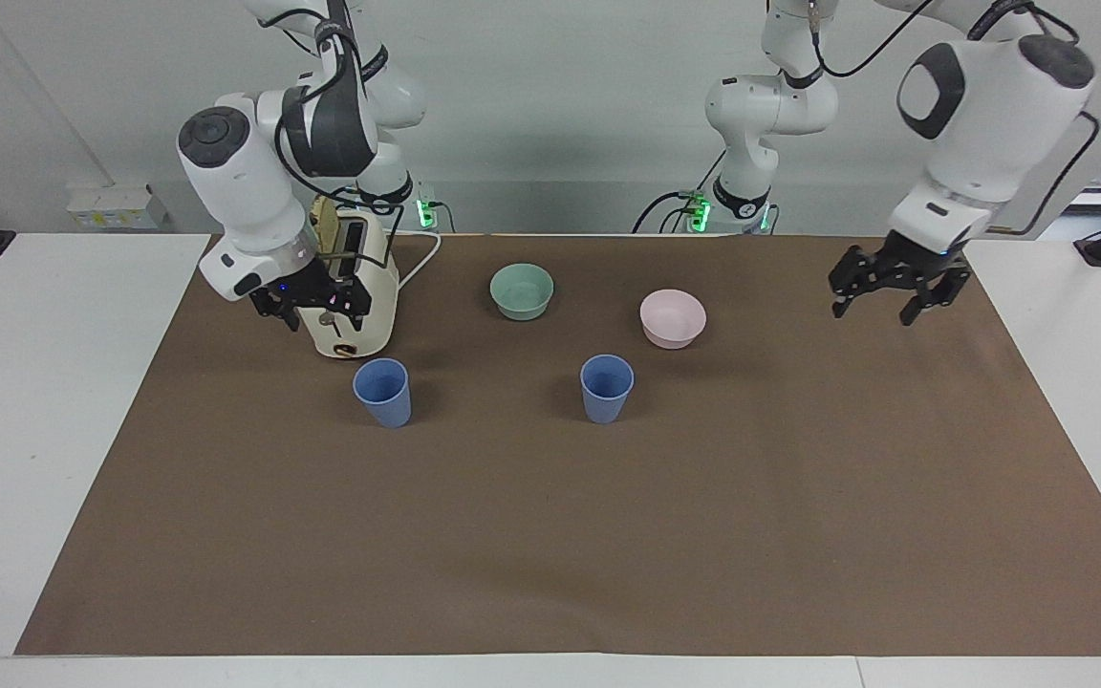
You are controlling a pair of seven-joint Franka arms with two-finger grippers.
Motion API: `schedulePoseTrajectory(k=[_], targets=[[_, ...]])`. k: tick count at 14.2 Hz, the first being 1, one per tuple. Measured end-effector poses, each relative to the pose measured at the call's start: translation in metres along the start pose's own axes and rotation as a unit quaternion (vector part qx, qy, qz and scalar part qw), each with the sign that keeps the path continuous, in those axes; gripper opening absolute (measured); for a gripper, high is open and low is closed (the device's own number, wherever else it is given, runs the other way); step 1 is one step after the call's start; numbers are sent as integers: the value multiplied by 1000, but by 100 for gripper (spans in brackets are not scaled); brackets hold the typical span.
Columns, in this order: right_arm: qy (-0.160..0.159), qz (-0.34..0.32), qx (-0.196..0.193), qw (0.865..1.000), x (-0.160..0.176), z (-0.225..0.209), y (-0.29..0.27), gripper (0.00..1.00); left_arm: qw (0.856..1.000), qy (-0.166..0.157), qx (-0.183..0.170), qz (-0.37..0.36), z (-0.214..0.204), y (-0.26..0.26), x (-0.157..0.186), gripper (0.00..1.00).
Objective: Stack blue cups with both arms
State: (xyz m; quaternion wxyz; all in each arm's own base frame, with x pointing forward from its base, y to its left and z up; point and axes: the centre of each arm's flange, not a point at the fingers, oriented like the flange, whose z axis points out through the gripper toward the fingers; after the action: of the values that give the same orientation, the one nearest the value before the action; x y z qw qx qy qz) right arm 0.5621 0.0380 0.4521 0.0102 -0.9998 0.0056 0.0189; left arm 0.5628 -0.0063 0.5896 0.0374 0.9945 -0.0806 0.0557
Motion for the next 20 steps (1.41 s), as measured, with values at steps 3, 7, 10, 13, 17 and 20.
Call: schedulePoseTrajectory(k=[3,7,10,13,17,20], targets=[[1,5,3,1000,15,32,-7,100,1000,-12,0,-9,-53,-28,-9,100],[-10,5,4,1000,25,74,-18,100,1000,-25,14,-6,-79,-26,-9,100],[-13,3,5,1000,26,98,-16,93,999,-35,13,-5,-74,-19,-9,100],[-13,-2,5,1000,25,98,-16,57,999,-40,12,-7,-72,-19,-10,100],[-12,-8,5,1000,26,98,-12,16,999,-46,11,-12,-68,-20,-12,100],[-10,-9,6,1000,26,96,-13,4,999,-45,11,-19,-69,-19,-12,100]])
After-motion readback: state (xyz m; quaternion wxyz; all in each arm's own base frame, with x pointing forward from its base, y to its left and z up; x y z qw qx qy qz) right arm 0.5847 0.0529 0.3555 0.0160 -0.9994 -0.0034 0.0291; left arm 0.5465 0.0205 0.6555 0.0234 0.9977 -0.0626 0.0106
